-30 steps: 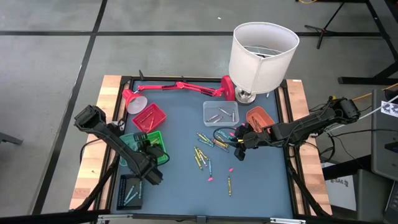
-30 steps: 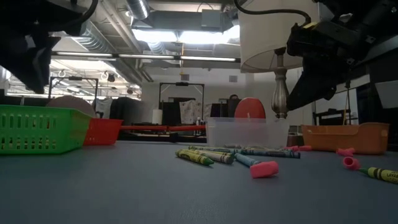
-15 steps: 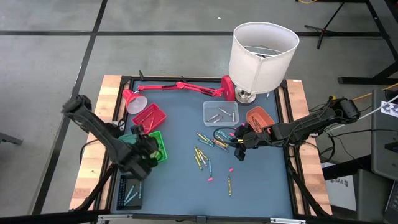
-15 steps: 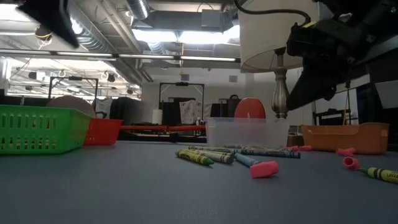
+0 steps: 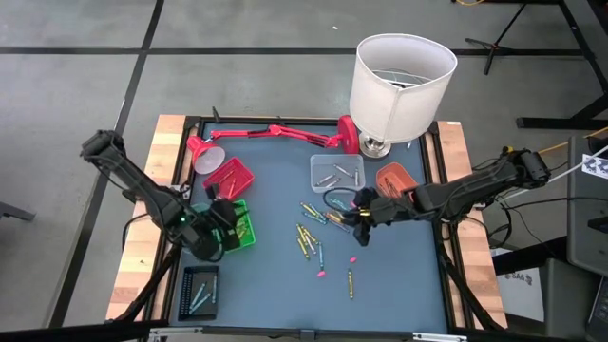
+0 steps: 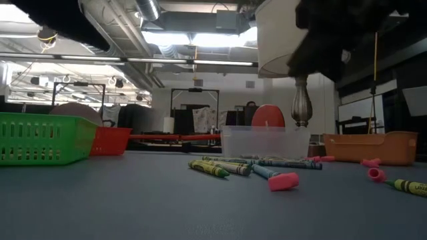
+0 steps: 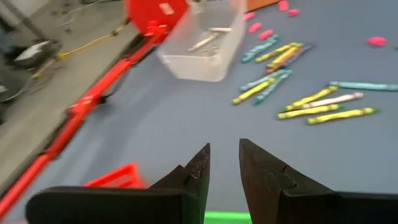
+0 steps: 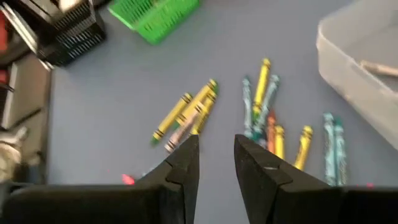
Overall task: Sort crayons
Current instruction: Put the green crayon into the green bin
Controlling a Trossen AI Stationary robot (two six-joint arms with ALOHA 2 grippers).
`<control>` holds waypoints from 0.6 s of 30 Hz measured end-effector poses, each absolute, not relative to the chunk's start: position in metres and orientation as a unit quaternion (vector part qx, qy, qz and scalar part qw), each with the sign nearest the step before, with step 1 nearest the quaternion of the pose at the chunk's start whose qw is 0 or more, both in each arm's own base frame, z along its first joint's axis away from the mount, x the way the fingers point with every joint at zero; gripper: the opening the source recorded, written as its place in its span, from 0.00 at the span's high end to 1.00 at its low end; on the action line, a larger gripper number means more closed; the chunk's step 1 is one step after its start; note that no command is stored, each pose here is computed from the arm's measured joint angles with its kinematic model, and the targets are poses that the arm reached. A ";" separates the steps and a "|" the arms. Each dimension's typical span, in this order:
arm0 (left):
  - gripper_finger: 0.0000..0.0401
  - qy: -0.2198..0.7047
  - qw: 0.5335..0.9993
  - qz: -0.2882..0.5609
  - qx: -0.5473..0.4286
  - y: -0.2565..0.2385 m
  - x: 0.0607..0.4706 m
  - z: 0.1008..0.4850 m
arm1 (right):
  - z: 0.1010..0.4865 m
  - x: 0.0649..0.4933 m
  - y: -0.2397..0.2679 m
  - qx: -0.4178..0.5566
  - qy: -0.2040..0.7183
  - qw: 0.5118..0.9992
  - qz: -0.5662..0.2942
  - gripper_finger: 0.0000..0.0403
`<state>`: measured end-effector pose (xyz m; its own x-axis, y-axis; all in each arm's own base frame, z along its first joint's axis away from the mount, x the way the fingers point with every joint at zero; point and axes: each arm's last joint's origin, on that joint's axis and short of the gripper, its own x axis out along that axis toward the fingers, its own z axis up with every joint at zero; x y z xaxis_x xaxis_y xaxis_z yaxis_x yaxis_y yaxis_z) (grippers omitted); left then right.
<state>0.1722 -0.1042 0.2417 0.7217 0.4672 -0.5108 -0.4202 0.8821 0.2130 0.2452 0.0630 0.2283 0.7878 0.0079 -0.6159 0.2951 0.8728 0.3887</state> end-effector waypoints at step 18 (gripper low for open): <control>0.83 0.141 0.989 0.003 0.053 -0.064 0.221 0.213 | 0.260 0.241 0.105 0.366 0.267 0.888 -0.075 0.75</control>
